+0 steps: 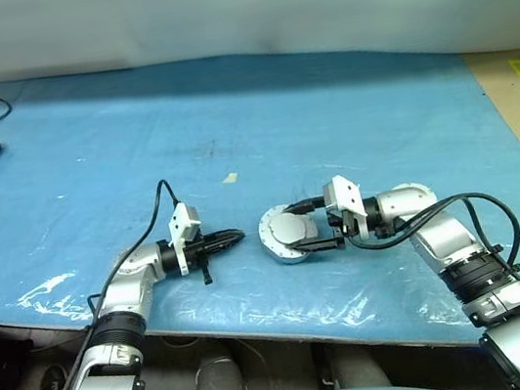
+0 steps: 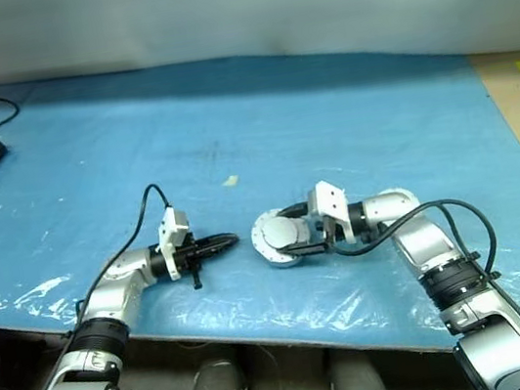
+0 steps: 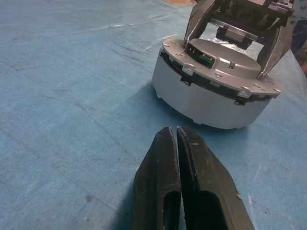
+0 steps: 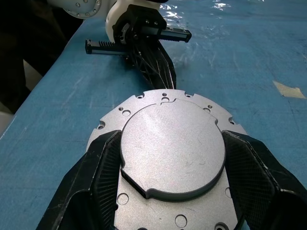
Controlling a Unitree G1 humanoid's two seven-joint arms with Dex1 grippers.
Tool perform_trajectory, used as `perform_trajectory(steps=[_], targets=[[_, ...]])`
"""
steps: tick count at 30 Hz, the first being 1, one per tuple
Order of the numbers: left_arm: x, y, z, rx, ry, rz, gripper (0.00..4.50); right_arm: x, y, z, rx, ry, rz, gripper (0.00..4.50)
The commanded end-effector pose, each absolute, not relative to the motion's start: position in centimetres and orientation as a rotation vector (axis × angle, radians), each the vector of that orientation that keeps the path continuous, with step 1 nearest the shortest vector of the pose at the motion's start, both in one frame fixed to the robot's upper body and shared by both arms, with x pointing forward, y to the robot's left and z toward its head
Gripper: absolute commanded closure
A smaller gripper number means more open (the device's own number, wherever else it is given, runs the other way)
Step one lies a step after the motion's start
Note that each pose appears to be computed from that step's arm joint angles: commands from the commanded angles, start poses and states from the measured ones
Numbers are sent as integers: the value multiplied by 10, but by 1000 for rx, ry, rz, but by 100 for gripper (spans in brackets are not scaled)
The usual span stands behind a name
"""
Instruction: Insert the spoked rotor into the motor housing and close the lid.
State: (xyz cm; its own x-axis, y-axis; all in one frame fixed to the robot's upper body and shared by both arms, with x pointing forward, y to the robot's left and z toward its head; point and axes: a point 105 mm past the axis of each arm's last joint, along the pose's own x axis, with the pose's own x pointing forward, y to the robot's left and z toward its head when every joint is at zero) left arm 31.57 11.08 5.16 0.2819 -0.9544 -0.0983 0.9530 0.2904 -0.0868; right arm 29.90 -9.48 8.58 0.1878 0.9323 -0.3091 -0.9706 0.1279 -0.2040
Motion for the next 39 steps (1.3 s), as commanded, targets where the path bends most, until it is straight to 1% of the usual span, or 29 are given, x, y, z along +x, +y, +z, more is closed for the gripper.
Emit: perform_trajectory(steps=[1, 6, 13, 16, 20, 28, 33, 39], targets=[[316, 111, 54, -3, 141, -1281, 439, 301, -100, 88, -421, 99, 1367, 155], [317, 111, 54, -4, 139, -1279, 439, 299, -102, 80, -371, 170, 1375, 155], [316, 109, 55, -6, 137, -1281, 439, 298, -101, 92, -380, 136, 1392, 155], [315, 108, 55, -9, 136, -1283, 439, 297, -99, 102, -369, 122, 1408, 155], [315, 107, 55, -11, 136, -1281, 439, 299, -99, 106, -389, 117, 1405, 155], [314, 108, 54, -14, 138, -1275, 439, 303, -97, 90, -419, 158, 1371, 155], [313, 109, 54, -13, 138, -1272, 439, 308, -98, 86, -435, 175, 1340, 155], [313, 109, 53, -13, 139, -1270, 439, 306, -100, 79, -457, 202, 1346, 155]])
